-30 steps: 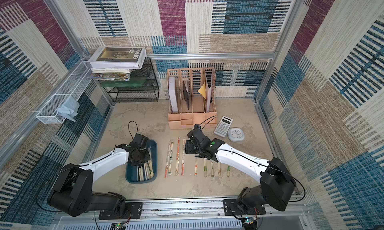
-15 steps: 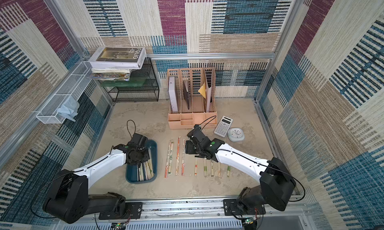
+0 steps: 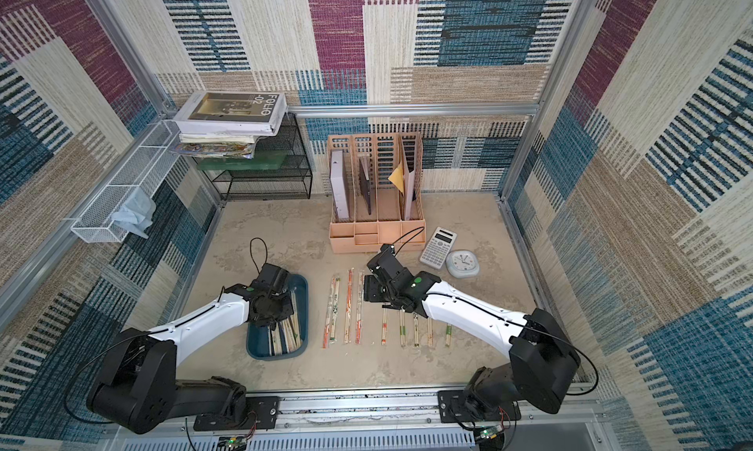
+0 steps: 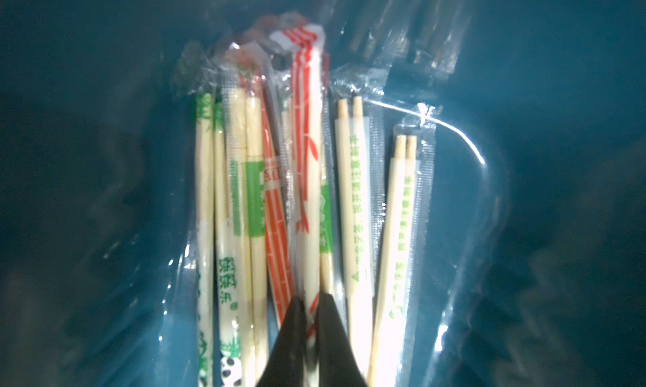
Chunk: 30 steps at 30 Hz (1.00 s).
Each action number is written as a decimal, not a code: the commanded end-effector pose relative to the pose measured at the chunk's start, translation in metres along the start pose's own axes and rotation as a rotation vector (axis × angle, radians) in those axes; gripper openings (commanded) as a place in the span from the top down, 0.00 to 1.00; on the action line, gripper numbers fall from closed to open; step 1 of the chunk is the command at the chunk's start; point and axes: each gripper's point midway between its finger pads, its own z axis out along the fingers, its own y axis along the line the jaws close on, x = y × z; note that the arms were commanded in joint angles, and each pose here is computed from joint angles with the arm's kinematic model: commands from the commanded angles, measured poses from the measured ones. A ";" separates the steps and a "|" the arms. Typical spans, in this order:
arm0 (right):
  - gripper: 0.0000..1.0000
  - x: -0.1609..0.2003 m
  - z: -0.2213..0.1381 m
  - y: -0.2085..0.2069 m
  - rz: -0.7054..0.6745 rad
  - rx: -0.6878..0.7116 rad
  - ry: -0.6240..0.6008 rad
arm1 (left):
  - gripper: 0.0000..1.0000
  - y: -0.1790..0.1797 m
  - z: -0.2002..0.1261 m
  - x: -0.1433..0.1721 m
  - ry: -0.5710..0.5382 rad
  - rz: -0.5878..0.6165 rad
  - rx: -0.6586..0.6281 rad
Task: Take the paired disposable chopsticks out of the storage box
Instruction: Pick up the paired disposable chopsticks from the storage box.
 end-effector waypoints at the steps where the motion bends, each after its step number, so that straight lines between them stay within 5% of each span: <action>1: 0.29 0.000 0.000 -0.001 -0.004 0.007 -0.002 | 0.99 0.004 0.001 0.002 0.011 0.008 -0.016; 14: 0.29 -0.003 -0.002 0.010 -0.016 -0.037 -0.010 | 1.00 -0.011 -0.065 -0.026 -0.093 0.054 0.076; 21: 0.29 -0.005 0.000 0.010 -0.008 -0.049 -0.012 | 1.00 -0.052 -0.097 -0.039 -0.127 0.125 0.248; 30: 0.29 -0.008 0.002 -0.015 0.043 -0.022 -0.010 | 1.00 -0.115 -0.109 -0.033 -0.137 0.282 0.280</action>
